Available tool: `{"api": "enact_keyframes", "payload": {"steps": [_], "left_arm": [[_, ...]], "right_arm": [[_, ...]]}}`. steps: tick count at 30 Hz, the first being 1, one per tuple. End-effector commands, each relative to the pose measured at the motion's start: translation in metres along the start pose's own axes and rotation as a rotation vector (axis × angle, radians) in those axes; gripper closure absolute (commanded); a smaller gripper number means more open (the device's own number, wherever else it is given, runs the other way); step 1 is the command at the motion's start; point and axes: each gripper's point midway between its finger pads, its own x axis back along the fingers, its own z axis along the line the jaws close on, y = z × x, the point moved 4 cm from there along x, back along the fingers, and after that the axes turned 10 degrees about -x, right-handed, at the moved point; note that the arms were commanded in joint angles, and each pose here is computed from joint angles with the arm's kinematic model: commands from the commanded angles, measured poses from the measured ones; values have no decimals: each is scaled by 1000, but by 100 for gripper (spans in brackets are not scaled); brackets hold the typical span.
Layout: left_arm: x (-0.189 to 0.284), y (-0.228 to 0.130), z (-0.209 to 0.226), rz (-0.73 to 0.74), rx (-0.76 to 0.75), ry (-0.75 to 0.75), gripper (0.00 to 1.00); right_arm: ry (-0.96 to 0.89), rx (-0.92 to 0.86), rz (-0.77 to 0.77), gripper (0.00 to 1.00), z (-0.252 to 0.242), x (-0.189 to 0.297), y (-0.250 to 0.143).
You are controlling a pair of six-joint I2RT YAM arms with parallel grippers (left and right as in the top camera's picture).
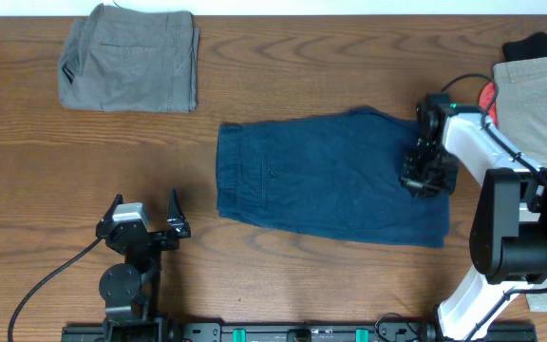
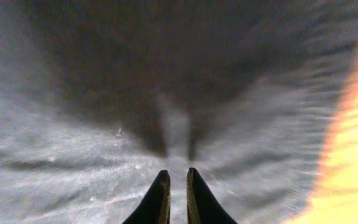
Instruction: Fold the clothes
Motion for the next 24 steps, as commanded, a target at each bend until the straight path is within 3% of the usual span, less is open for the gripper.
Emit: {"api": "enact_keyframes", "payload": {"steps": [1,3,4,6,7,15,20,24], "left_arm": [[-1,-13,2,47,-17,13,2],[-1,-13,2,47,-18,13,2],[-1,-13,2,47,-17,13,2],[-1,-13,2,47,-17,13,2],[-1,-13,2,47,-18,13,2],[-1,-13,2,47,-17,13,2],[-1,-13,2,47,-17,13,2],[-1,-13,2,47,-17,13,2]], "right_arm": [[-3,-2,-66,85,4,24,18],[2,3,-75,71,7,34,20],[5,4,-80,59,8,39,21],[17,3,-100,25,10,50,25],[26,1,-113,1,11,56,29],[123,-115,-276,1,-15,112,83],[53,-229,-372,1,-58,121,111],[58,-293,-365,1,-82,119,119]]}}
